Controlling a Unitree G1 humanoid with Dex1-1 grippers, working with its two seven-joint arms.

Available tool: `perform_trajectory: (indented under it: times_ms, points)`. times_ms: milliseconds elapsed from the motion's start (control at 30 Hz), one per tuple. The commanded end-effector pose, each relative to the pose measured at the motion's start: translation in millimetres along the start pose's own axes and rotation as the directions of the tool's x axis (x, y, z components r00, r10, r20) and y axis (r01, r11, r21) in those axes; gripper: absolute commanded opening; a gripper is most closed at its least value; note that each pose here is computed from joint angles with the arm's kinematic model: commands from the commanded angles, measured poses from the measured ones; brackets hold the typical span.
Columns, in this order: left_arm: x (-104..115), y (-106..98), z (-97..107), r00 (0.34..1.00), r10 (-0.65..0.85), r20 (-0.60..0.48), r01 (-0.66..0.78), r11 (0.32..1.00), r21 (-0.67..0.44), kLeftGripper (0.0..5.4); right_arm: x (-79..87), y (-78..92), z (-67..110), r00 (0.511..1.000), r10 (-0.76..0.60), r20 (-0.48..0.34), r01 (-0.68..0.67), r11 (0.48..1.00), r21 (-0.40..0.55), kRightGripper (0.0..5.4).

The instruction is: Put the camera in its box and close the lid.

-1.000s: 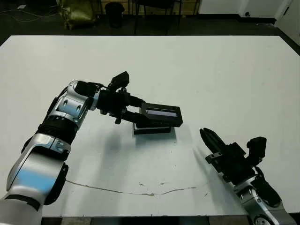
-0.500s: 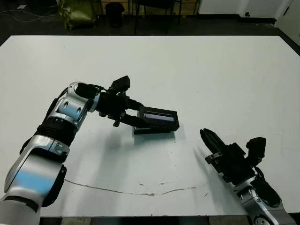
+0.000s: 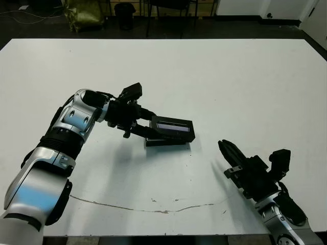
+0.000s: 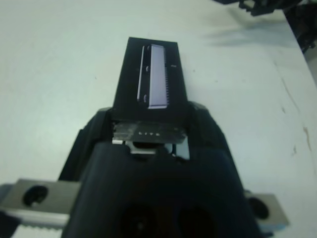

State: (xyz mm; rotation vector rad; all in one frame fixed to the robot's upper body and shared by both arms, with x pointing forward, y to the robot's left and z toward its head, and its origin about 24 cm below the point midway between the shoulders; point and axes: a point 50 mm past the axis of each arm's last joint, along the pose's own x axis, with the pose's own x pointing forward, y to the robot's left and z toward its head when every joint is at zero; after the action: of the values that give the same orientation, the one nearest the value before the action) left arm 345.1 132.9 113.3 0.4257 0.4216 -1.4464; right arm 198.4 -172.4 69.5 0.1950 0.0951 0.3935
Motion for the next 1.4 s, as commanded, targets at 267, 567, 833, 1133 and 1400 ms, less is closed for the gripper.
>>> perform_trajectory:
  times_ms: [267,567,833,1133,1400]
  points:
    - [-3.7,-0.4,-16.4,0.997,0.010,-0.079,-0.014,0.998,-0.055,2.25,-3.3,-2.4,-4.8,1.000,-0.009,-0.026,0.010,1.000,0.015,0.00]
    - [-7.9,0.9,-18.1,0.994,-0.003,-0.109,-0.002,0.999,-0.049,2.25,-3.2,-2.9,-5.3,1.000,-0.008,-0.026,0.008,1.000,0.009,0.00]
    - [-9.5,-1.0,-27.1,0.991,-0.015,-0.133,0.003,0.996,-0.094,2.25,-3.0,-3.5,-6.1,1.000,-0.006,-0.021,0.006,1.000,0.016,0.00]
    - [-4.3,-10.1,-54.4,0.989,-0.025,-0.143,0.000,0.985,-0.172,2.25,-3.3,-2.9,-5.5,1.000,0.005,-0.011,-0.005,0.999,0.032,0.00]
    - [11.9,-20.2,-79.3,0.979,-0.043,-0.200,-0.001,0.978,-0.210,2.25,-3.4,-3.1,-5.6,1.000,-0.008,-0.022,0.009,1.000,0.029,0.00]
